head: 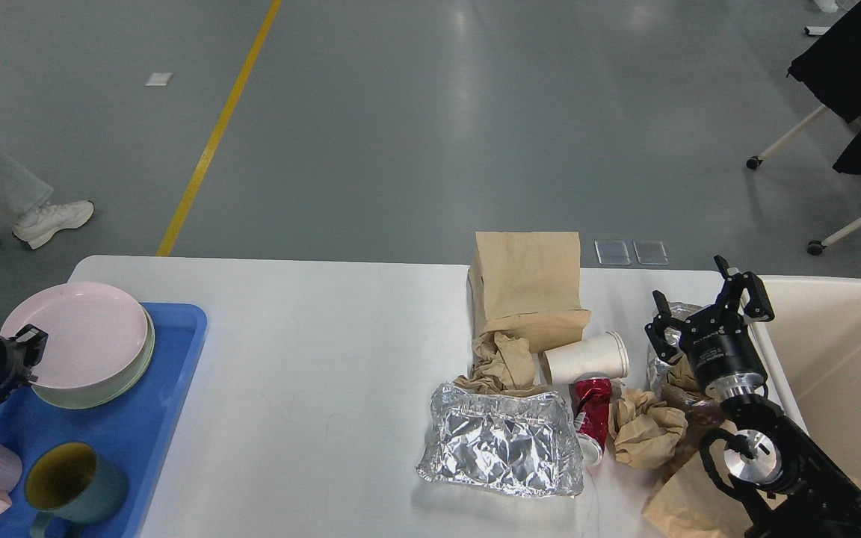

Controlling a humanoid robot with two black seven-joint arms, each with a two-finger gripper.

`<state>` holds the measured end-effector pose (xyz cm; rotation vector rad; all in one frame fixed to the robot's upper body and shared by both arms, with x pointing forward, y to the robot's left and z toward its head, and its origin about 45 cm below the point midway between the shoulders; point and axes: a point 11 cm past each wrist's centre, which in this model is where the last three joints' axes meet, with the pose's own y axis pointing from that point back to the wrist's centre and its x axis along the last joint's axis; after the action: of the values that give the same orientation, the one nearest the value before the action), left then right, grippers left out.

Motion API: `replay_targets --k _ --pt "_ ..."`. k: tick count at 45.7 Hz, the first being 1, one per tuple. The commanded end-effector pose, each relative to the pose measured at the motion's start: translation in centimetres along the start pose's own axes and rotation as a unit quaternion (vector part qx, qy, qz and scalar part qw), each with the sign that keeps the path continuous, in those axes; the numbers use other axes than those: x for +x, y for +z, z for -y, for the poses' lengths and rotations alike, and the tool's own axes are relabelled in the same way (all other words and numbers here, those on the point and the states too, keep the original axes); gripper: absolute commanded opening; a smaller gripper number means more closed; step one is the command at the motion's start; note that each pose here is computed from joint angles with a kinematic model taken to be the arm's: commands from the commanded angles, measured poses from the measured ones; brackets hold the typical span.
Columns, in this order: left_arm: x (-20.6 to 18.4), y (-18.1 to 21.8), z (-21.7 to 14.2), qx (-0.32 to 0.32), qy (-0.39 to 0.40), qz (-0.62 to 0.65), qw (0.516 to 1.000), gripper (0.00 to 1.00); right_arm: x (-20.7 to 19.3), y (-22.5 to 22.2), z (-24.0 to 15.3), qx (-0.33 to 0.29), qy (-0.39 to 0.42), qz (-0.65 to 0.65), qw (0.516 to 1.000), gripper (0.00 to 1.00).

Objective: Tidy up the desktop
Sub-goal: 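Release the pink plate and raise the left gripper above the tray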

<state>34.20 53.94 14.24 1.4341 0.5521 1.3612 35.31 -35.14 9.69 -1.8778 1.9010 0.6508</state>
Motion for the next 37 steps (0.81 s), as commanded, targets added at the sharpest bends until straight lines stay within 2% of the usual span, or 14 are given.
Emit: replay_targets --k 1,24,31,37 --pt "0.5 0.0 -0.1 0.0 0.021 -0.005 1.0 0.93 0.0 0.0 0.0 0.0 0.0 0.0 1.0 1.0" --pt "0.2 1.1 -0.4 -0.01 0.012 0.003 1.0 0.95 0.0 0.0 0.0 0.0 0.0 0.0 1.0 1.0" --pt "0.9 5.9 -3.5 -0.079 -0.023 -0.019 0.996 0.96 0.0 0.0 0.0 0.0 0.0 0.0 1.0 1.0" --pt "4.4 9.1 -7.6 -0.191 -0.066 -0.112 0.973 0.96 0.0 0.0 0.0 0.0 0.001 0.0 1.0 1.0"
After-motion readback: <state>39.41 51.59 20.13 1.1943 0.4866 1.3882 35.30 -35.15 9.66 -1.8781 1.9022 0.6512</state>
